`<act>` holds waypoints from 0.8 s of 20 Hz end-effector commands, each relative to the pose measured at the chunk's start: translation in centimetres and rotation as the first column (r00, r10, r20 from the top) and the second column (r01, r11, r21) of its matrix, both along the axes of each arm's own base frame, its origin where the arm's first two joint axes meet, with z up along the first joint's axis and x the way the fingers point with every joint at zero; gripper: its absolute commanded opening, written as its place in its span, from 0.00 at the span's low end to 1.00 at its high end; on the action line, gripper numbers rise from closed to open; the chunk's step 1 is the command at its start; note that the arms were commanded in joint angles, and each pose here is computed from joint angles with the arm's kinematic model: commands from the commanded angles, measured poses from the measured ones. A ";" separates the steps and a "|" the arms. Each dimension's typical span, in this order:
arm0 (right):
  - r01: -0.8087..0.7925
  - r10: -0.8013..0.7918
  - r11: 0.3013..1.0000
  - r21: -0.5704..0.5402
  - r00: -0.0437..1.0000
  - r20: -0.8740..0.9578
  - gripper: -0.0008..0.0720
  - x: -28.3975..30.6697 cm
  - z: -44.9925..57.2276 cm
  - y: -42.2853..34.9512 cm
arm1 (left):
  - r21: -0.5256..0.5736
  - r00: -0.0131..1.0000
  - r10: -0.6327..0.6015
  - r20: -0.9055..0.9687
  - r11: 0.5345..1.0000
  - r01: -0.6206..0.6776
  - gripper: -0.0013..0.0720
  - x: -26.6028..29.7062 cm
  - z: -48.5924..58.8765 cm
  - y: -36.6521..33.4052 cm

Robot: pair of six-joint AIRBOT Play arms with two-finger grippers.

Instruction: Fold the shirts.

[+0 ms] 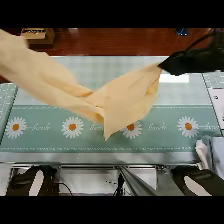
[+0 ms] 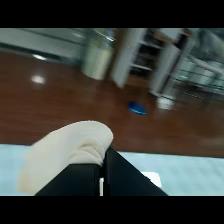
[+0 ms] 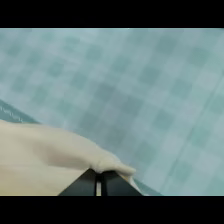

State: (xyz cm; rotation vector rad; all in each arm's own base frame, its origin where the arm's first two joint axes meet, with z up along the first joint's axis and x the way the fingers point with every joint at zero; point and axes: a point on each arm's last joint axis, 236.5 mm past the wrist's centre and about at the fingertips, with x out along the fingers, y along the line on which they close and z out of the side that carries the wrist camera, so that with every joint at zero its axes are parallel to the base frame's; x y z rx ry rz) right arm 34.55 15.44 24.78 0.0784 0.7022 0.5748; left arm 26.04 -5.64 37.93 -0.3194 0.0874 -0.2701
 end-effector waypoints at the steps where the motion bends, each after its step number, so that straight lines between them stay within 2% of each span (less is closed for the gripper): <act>1: 0.168 -0.174 0.985 0.046 0.957 0.230 0.05 -3.5 7.7 -3.9 | 0.102 0.984 0.146 -0.101 0.985 -0.136 0.05 -3.7 -0.2 2.3; 5: 0.411 -0.403 0.910 0.053 0.850 0.340 0.05 -8.1 11.2 -10.7 | 0.135 0.958 0.114 -0.264 0.988 -0.080 0.05 -6.5 -3.8 0.6; 7: 0.464 -0.451 0.884 0.056 0.817 0.358 0.05 -10.4 11.8 -12.5 | 0.145 0.952 0.120 -0.280 0.986 -0.082 0.05 -7.9 -4.3 0.1; 11: 0.467 -0.456 0.883 0.056 0.822 0.341 0.05 -14.8 12.5 -13.1 | 0.153 0.968 0.187 -0.170 0.975 -0.161 0.05 -11.5 -1.1 -0.7; 16: 0.459 -0.482 0.873 0.168 0.753 0.447 0.05 -18.1 19.2 -13.8 | 0.188 0.964 0.267 -0.018 0.947 -0.259 0.05 -15.5 3.8 -1.0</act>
